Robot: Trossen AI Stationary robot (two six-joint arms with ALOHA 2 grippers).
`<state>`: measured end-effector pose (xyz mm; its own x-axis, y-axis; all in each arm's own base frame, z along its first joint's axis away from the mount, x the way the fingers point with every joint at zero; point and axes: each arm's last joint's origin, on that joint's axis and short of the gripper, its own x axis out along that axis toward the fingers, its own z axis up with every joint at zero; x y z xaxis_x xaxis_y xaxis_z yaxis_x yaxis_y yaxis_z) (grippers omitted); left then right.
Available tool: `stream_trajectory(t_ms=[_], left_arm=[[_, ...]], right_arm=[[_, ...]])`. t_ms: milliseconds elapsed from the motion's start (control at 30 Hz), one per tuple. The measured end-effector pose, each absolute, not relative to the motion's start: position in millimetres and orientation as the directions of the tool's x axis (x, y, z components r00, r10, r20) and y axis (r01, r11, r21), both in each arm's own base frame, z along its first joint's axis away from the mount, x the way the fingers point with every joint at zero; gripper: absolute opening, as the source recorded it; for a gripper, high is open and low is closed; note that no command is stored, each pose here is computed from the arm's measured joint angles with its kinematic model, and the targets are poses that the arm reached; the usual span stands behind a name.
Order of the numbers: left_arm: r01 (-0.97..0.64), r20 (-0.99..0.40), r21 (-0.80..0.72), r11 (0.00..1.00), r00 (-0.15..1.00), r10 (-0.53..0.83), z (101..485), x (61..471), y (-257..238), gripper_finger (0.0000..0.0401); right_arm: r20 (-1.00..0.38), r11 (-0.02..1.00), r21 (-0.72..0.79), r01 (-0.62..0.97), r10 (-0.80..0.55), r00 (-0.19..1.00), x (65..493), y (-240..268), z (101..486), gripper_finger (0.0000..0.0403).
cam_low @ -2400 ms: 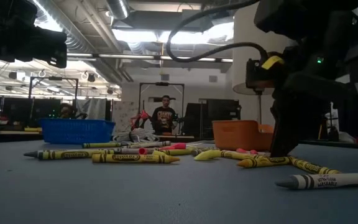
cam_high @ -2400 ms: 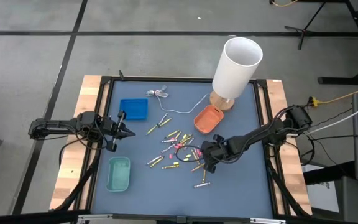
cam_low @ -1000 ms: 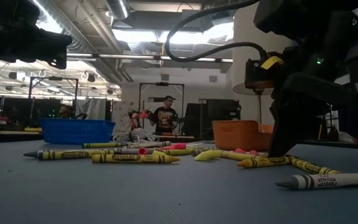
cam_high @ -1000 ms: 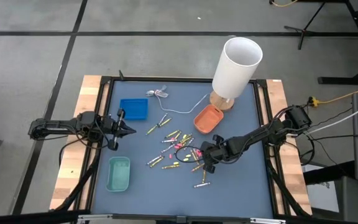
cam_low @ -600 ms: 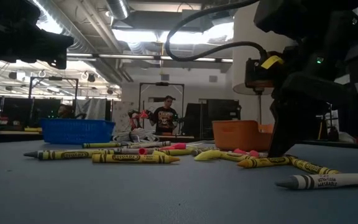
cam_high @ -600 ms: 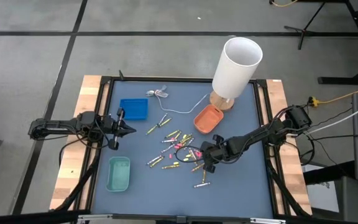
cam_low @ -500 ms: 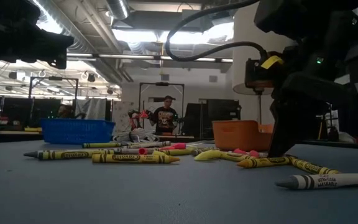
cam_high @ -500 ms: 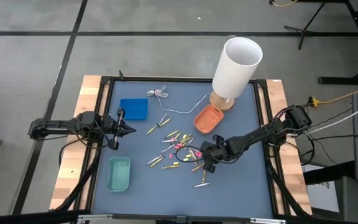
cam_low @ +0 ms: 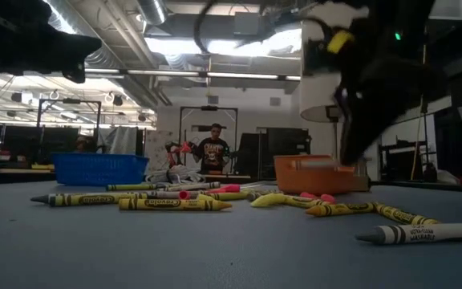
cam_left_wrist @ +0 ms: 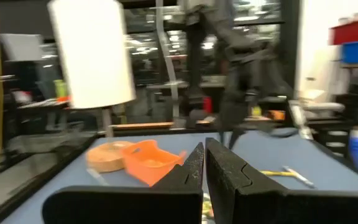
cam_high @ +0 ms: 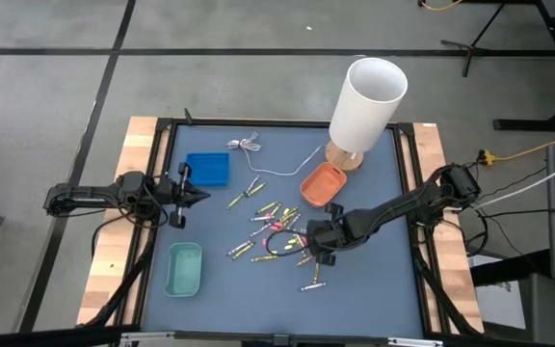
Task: Sort crayons
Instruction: Put the gray crayon into the orange bin
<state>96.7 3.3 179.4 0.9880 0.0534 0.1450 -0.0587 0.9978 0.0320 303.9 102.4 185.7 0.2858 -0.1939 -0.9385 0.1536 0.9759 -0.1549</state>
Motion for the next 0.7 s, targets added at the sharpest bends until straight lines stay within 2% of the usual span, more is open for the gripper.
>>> stream_trajectory(t_ms=[100,300,533,700], left_arm=[[-0.119,0.146,0.023,0.993,0.983,0.115,179.6,96.5,5.1,0.0002],[-0.126,0.167,0.02,0.992,0.979,0.121,181.6,96.3,5.2,0.0002],[-0.122,0.174,0.019,0.992,0.978,0.117,182.7,97.6,5.1,0.0002],[-0.084,0.238,0.023,0.996,0.968,0.076,189.1,96.9,3.9,0.0002]], right_arm=[[-0.923,0.954,-0.279,0.109,-0.298,0.245,304.3,97.9,204.3,0.0025],[-0.855,0.869,-0.489,0.076,-0.495,0.153,305.5,68.4,228.5,0.0025],[-0.862,0.863,-0.505,-0.02,-0.503,0.069,311.3,22.4,228.3,0.0026],[-0.867,0.867,-0.498,0.003,-0.498,0.027,312.6,-4.6,227.9,0.0026]])
